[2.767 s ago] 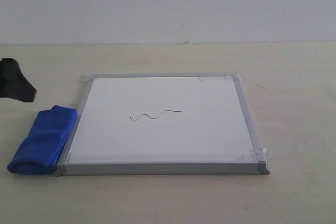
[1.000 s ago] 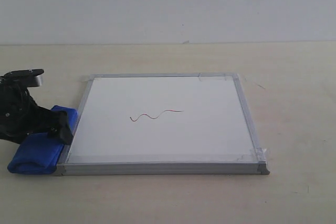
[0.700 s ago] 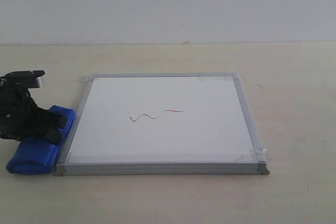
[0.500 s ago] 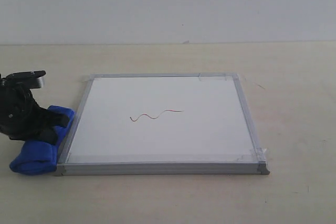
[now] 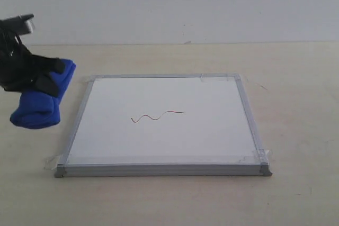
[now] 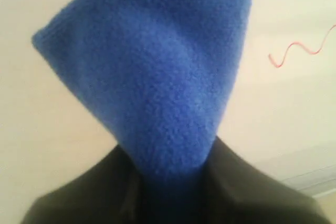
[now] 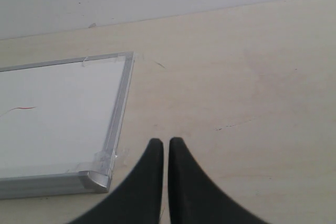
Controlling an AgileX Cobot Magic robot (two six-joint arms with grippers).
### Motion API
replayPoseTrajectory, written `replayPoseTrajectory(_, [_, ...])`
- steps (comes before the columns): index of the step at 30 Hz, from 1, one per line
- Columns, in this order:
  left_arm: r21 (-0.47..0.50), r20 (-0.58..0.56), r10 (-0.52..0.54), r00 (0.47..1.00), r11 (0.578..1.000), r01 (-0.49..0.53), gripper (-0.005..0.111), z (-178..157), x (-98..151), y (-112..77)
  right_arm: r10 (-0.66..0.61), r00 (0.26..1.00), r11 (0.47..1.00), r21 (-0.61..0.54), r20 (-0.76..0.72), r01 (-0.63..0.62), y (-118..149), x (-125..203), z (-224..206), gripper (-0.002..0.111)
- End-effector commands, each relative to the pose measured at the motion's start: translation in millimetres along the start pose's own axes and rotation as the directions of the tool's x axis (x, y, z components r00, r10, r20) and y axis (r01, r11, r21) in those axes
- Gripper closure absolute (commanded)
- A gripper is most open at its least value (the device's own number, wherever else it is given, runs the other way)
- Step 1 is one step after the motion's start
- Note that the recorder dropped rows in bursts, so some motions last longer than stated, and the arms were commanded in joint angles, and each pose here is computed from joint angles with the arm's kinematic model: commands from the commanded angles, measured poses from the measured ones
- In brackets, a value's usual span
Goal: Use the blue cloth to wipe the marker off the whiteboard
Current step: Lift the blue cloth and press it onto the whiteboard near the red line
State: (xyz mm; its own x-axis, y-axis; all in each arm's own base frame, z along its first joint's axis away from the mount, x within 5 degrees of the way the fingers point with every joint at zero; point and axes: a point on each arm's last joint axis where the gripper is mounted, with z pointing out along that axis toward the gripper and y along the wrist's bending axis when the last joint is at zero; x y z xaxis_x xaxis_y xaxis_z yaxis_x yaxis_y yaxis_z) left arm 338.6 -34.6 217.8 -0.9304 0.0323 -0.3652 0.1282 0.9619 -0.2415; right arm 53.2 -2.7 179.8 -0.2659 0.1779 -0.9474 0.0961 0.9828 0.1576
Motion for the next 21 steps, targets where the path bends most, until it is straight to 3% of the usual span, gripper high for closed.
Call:
replayPoseTrajectory(1, [0.016,0.046,0.087,0.995,0.996,-0.088,0.102,-10,-7,-11.9,-0.006,1.0,1.0,-0.003,0.008,0.006,0,-1,0,0.108])
replayPoseTrajectory(6, [0.03,0.065,0.206,0.976,0.978,-0.208,0.102,21,-10,-34.0,-0.006,1.0,1.0,-0.003,0.008,0.006,0,-1,0,0.108])
replayPoseTrajectory(10, [0.043,0.031,0.343,0.939,0.938,-0.344,0.102,64,-3,-58.5,-0.006,1.0,1.0,-0.003,0.008,0.006,0,-1,0,0.108])
replayPoseTrajectory(15, [0.032,-0.006,0.338,0.941,0.941,-0.337,0.102,106,2,-57.6,-0.006,1.0,1.0,-0.003,0.008,0.006,0,-1,0,0.108])
replayPoseTrajectory(21, [0.097,-0.152,0.298,0.942,0.953,-0.286,0.102,135,7,-60.9,-0.006,1.0,1.0,-0.003,0.008,0.006,0,-1,0,0.108])
